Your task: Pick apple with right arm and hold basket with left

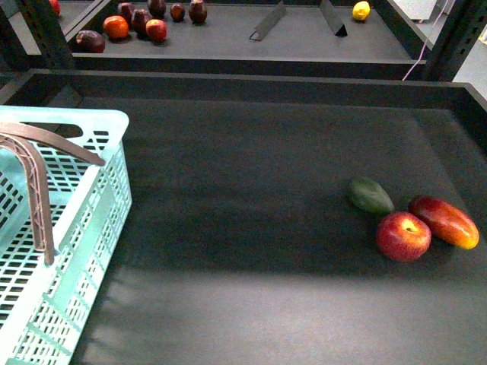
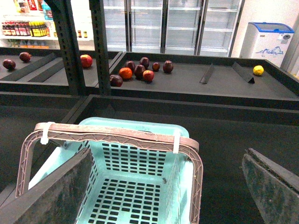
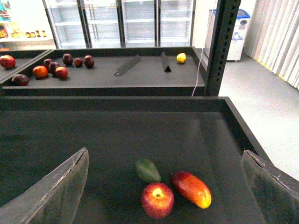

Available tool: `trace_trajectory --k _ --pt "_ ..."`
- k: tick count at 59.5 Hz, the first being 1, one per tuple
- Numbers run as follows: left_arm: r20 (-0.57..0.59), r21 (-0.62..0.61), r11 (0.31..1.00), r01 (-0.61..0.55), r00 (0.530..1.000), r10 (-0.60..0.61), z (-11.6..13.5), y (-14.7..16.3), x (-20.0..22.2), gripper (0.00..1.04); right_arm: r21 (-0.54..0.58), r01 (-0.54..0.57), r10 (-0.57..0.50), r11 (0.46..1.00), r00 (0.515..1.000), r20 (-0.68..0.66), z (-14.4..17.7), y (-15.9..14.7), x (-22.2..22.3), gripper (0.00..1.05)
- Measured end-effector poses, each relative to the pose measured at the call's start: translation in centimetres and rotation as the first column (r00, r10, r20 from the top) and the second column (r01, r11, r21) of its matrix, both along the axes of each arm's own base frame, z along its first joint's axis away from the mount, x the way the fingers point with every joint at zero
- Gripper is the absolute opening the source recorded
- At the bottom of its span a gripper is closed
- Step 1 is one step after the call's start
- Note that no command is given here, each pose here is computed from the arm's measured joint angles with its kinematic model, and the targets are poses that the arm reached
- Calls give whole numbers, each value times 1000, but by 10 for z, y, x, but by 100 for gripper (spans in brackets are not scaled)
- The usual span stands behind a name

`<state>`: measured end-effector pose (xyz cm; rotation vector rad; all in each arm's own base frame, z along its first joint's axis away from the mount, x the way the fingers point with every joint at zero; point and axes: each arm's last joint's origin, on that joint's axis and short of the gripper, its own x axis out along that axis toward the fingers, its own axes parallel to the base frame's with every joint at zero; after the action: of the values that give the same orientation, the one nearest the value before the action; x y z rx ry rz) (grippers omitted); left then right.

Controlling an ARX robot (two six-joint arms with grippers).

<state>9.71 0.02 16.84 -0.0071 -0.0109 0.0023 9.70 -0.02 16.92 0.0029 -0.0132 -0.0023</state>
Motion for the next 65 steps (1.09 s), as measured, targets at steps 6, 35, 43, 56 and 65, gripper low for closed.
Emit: trace_trajectory --k 6,35,43,56,65 --pt "0 0 1000 0 1000 0 0 0 0 98 0 0 0 1000 1000 0 0 0 0 96" --pt "0 0 1000 0 1000 0 0 0 0 98 0 0 0 1000 1000 0 0 0 0 96" --pt "0 0 1000 0 1000 0 0 0 0 98 0 0 0 1000 1000 0 0 0 0 96" --pt "-390 -83 940 -331 879 275 -12 6 7 98 0 -2 2 1000 1000 1 0 0 0 96" --pt "-387 -209 903 -375 880 275 -4 16 30 98 0 0 0 1000 1000 2 0 0 0 96"
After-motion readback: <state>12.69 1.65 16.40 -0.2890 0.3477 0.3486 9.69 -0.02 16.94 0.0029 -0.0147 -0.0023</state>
